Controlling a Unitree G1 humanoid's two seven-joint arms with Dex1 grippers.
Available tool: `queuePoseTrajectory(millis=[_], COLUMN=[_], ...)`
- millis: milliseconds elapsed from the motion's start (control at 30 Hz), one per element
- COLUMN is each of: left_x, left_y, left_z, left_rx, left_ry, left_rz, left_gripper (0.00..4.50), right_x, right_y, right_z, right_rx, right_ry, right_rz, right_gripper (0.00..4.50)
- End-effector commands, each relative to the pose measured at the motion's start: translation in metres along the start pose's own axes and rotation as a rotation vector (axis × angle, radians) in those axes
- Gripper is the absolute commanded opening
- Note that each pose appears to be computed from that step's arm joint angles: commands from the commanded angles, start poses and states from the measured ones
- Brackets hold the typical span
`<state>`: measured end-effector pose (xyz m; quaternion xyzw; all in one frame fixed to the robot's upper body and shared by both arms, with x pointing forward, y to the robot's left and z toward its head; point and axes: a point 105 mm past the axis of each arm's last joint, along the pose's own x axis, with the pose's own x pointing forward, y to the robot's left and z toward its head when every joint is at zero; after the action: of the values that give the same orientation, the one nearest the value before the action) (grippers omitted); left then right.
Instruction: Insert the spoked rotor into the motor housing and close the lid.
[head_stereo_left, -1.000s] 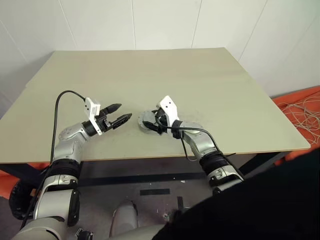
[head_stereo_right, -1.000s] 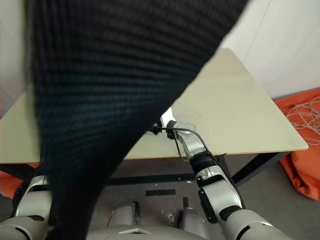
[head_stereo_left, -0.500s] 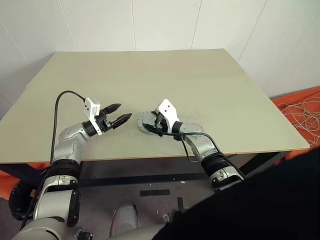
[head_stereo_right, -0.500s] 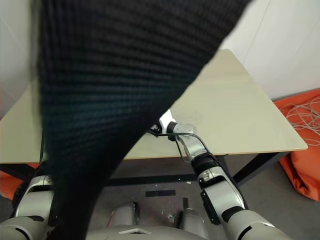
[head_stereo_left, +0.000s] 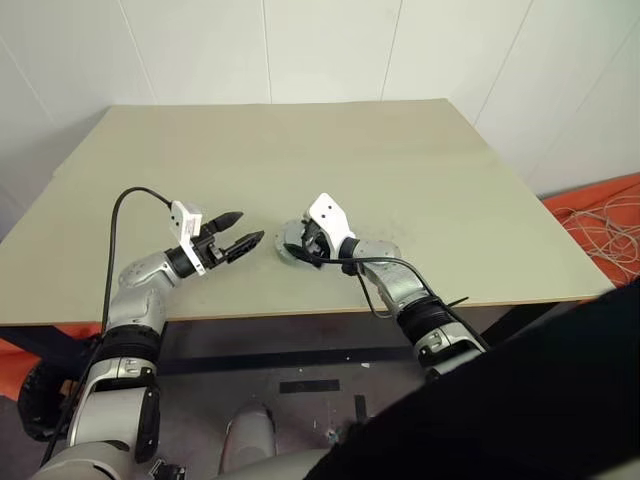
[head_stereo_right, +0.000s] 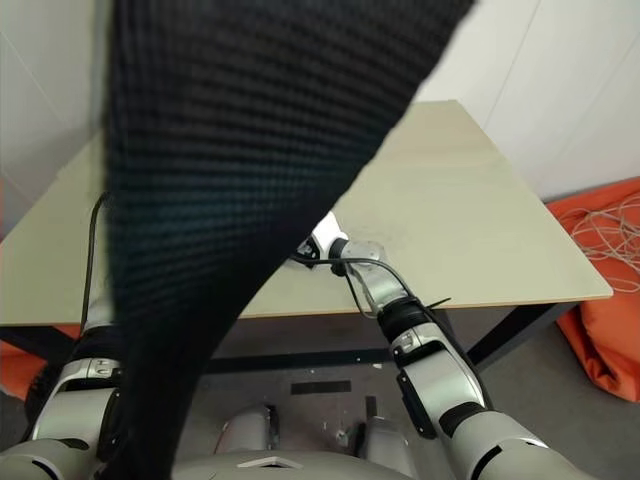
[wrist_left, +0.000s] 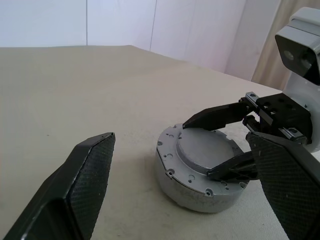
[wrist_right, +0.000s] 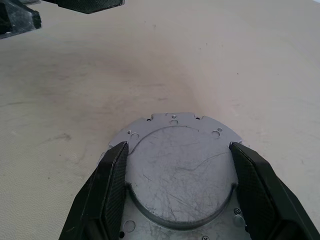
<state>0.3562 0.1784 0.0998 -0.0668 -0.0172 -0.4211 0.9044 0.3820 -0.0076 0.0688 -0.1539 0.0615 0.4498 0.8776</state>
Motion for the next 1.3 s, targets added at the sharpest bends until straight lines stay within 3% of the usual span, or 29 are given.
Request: queuePoseTrajectory(millis=[33,167,367,500,767,1300], left_x=[0.002,0.007,0.020,0.023,0.024,0.044], left_y=[0.001,0.005,0.008,0.011,-0.002,0.021], left_z=[0.016,0.007,-0.001,-0.007,0.003,0.035], left_rx=[0.042,-0.033,-0.289,-0.289,-0.298,-0.405], left_ry=[-0.035,0.019,0.077,0.164,0.115,0.026], left_rz=[0.004,0.050,0.112,0.171,0.083,0.181], left_gripper=[4.50,4.50,4.50,4.50,4.50,4.50], right_x=[-0.009,-0.010,-0.011,-0.012,-0.020,-0.026], right_y=[-0.005,-0.005,-0.007,-0.010,-0.021,-0.017], right_z=[-0.031,-0.035,-0.038,-0.038,-0.035,-0.046], right_rx=[-0.030,-0.022,-0.010,0.047,0.251,0.175], right_ry=[0.140,0.158,0.171,0.171,0.149,0.162], right_rz=[-0.015,-0.021,-0.028,-0.037,-0.025,-0.027], right_gripper=[3.11,3.11,3.11,3.11,3.11,3.11])
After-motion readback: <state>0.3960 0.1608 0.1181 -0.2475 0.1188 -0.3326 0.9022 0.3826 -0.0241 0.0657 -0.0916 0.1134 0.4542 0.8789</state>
